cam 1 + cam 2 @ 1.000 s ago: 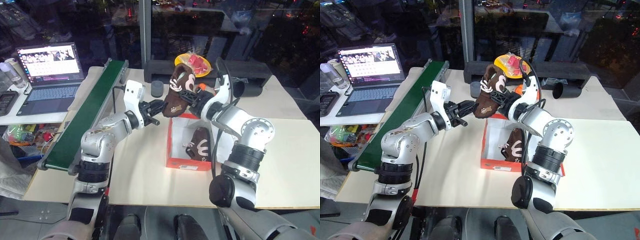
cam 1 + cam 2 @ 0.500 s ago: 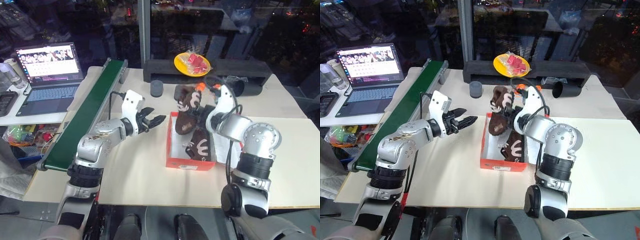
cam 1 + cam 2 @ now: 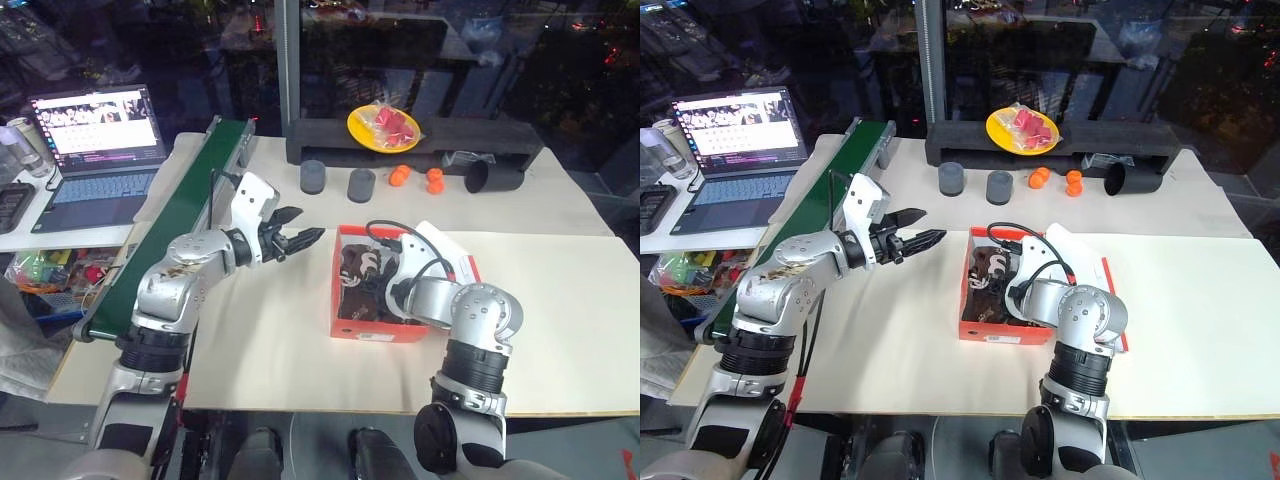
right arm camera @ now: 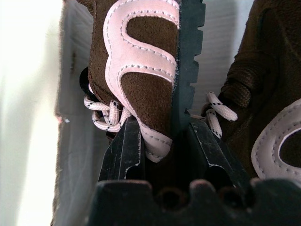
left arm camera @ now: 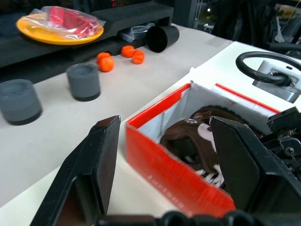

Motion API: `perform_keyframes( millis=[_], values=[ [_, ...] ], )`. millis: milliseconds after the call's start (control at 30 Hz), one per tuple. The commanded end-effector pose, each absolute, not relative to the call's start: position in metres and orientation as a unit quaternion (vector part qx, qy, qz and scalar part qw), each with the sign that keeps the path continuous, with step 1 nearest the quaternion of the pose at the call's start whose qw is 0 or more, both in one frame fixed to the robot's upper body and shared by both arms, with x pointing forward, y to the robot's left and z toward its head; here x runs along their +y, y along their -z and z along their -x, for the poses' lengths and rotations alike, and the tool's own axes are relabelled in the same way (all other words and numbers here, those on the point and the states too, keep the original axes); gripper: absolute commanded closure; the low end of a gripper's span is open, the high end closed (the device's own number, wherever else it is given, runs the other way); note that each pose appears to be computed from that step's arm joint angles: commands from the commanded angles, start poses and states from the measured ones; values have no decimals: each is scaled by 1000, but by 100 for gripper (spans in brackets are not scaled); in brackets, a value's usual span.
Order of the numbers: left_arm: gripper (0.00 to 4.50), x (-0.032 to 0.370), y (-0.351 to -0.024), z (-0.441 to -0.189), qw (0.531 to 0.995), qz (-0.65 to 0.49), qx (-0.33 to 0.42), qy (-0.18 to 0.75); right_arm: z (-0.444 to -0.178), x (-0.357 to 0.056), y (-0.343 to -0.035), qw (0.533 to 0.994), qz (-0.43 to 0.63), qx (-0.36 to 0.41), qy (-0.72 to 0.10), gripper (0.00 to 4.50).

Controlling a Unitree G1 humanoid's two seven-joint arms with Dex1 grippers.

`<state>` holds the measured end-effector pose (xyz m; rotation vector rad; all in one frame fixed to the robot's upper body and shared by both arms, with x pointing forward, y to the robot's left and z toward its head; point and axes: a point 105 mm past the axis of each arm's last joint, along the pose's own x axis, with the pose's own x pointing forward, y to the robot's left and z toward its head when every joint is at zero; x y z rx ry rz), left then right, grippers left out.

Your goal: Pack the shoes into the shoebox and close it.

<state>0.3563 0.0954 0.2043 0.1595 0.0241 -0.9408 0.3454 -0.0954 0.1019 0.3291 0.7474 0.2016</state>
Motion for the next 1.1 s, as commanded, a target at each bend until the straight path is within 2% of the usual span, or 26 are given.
perform_keyframes(
  millis=[33,67,133,200,267,400,433,600,700,833,933,1033,1100],
  values=[
    [125,87,-217,-322,824,-101,-1,557,-350,-96,-98,914,-150,366,-94,359],
    [125,88,-216,-318,815,-102,4,570,-351,-96,-98,913,-151,366,-95,359],
    [121,94,-215,-308,791,-100,21,604,-353,-96,-99,913,-155,365,-95,275],
    [121,103,-210,-302,767,-106,45,631,-357,-96,-103,913,-158,362,-99,222],
    [121,113,-202,-304,758,-126,64,637,-359,-96,-106,914,-158,360,-100,142],
    [121,120,-193,-311,748,-159,81,639,-363,-97,-112,915,-178,348,-100,13],
    [121,120,-193,-311,746,-160,80,642,-363,-96,-115,916,-181,343,-102,2],
    [121,117,-188,-313,735,-172,82,650,-366,-102,-147,937,-152,295,-110,2],
    [121,115,-187,-312,732,-173,81,654,-361,-107,-180,952,-136,245,-124,2],
    [121,116,-184,-313,730,-179,82,655,-345,-98,-219,956,-135,164,-205,2],
    [121,117,-182,-314,730,-183,82,653,-330,-109,-233,958,-109,127,-233,2],
    [121,117,-181,-315,731,-184,81,652,-315,-130,-234,961,-74,120,-239,80],
    [121,117,-179,-316,731,-183,82,652,-298,-151,-214,958,-21,163,-236,148]
  ],
)
